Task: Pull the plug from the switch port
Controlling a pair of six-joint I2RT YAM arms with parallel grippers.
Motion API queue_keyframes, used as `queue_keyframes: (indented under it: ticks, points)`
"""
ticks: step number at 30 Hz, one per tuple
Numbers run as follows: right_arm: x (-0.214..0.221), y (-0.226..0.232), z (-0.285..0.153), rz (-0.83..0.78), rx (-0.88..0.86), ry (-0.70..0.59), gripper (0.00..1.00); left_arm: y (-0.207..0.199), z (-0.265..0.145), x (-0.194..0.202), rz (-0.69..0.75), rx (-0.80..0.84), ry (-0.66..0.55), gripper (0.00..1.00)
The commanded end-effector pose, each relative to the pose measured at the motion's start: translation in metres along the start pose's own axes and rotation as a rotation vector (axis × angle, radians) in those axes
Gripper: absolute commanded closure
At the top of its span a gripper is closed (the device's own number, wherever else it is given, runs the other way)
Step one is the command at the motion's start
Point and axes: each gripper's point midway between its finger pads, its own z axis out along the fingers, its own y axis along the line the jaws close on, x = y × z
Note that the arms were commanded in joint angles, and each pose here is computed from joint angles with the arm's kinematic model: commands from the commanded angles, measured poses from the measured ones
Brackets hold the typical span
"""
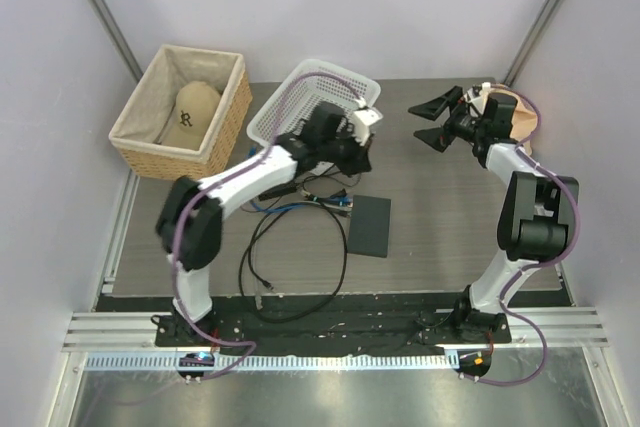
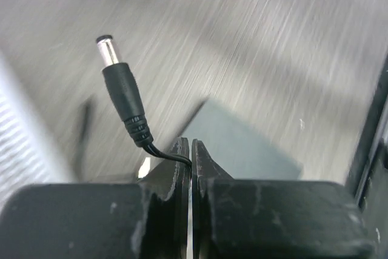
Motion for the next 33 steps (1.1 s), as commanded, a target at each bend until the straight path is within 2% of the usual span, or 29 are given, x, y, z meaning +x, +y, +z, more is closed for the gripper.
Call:
queue_keyframes:
  ticks: [1, 2, 4, 5, 6, 7, 8, 9, 10, 14, 15, 16, 17, 18, 19, 21, 22, 23, 24, 25, 26, 27, 29, 31, 33]
  points:
    - [-0.040, 0.038, -0.018, -0.181, -0.042, -0.122, 0.00, -0.013, -0.106, -0.018, 0.122, 0.019, 0.005, 1.00]
    - [-0.042, 0.040, -0.018, -0.196, -0.038, -0.126, 0.00, -0.010, -0.132, -0.015, 0.148, -0.029, 0.008, 1.00]
    - [-0.042, 0.037, -0.018, -0.236, -0.027, -0.115, 0.00, 0.011, -0.157, -0.006, 0.191, -0.136, 0.031, 1.00]
    - [-0.041, 0.037, -0.019, -0.242, -0.020, -0.111, 0.00, 0.030, -0.175, 0.014, 0.171, -0.198, 0.080, 1.00]
    - [-0.042, 0.034, -0.019, -0.247, -0.012, -0.117, 0.00, 0.042, -0.194, 0.018, 0.262, -0.259, 0.105, 1.00]
    - [-0.045, 0.032, -0.020, -0.256, 0.004, -0.131, 0.00, 0.070, -0.217, 0.033, 0.285, -0.427, 0.182, 1.00]
    - [-0.045, 0.028, -0.022, -0.265, 0.022, -0.139, 0.00, 0.091, -0.231, 0.065, 0.269, -0.502, 0.261, 1.00]
    - [-0.048, 0.026, -0.022, -0.271, 0.035, -0.154, 0.00, 0.100, -0.252, 0.071, 0.317, -0.562, 0.278, 1.00]
    - [-0.047, 0.024, -0.022, -0.275, 0.038, -0.152, 0.00, 0.115, -0.268, 0.101, 0.292, -0.612, 0.344, 1.00]
    - [-0.042, 0.015, -0.022, -0.295, 0.059, -0.127, 0.00, 0.143, -0.318, 0.153, 0.337, -0.805, 0.519, 1.00]
    - [-0.041, 0.013, -0.022, -0.298, 0.066, -0.122, 0.00, 0.148, -0.326, 0.164, 0.331, -0.840, 0.556, 0.96]
    - [-0.039, 0.010, -0.022, -0.306, 0.073, -0.114, 0.00, 0.157, -0.335, 0.186, 0.302, -0.881, 0.607, 0.83]
    - [-0.039, 0.008, -0.022, -0.335, 0.079, -0.111, 0.00, 0.162, -0.346, 0.196, 0.273, -0.935, 0.652, 0.56]
    - [-0.040, 0.006, -0.023, -0.352, 0.094, -0.116, 0.00, 0.163, -0.349, 0.202, 0.236, -0.950, 0.662, 0.50]
    - [-0.038, 0.004, -0.024, -0.359, 0.108, -0.110, 0.00, 0.160, -0.350, 0.202, 0.176, -0.950, 0.657, 0.46]
    - [-0.037, -0.001, -0.026, -0.408, 0.132, -0.096, 0.00, 0.143, -0.330, 0.187, 0.117, -0.817, 0.553, 0.42]
    - [-0.036, -0.006, -0.028, -0.411, 0.161, -0.092, 0.00, 0.135, -0.327, 0.164, 0.098, -0.773, 0.482, 0.41]
    - [-0.036, -0.010, -0.030, -0.432, 0.185, -0.089, 0.00, 0.126, -0.318, 0.149, 0.038, -0.736, 0.402, 0.34]
    - [-0.034, -0.014, -0.032, -0.491, 0.207, -0.078, 0.00, 0.113, -0.304, 0.118, 0.033, -0.640, 0.286, 0.28]
    - [-0.034, -0.025, -0.038, -0.525, 0.286, -0.077, 0.00, 0.102, -0.293, 0.102, 0.024, -0.588, 0.234, 0.27]
    - [-0.035, -0.035, -0.044, -0.589, 0.384, -0.077, 0.00, 0.095, -0.278, 0.094, -0.016, -0.529, 0.207, 0.27]
    - [-0.032, -0.047, -0.045, -0.791, 0.512, -0.039, 0.00, 0.079, -0.262, 0.074, 0.006, -0.463, 0.173, 0.27]
    - [-0.033, -0.065, -0.064, -0.935, 0.711, -0.051, 0.00, 0.078, -0.239, 0.074, -0.026, -0.438, 0.205, 0.27]
    - [-0.022, -0.061, -0.067, -0.999, 0.691, -0.040, 0.00, 0.078, -0.225, 0.069, -0.023, -0.434, 0.214, 0.26]
    - [-0.002, -0.050, -0.060, -0.994, 0.576, 0.019, 0.00, 0.081, -0.214, 0.070, -0.053, -0.431, 0.206, 0.26]
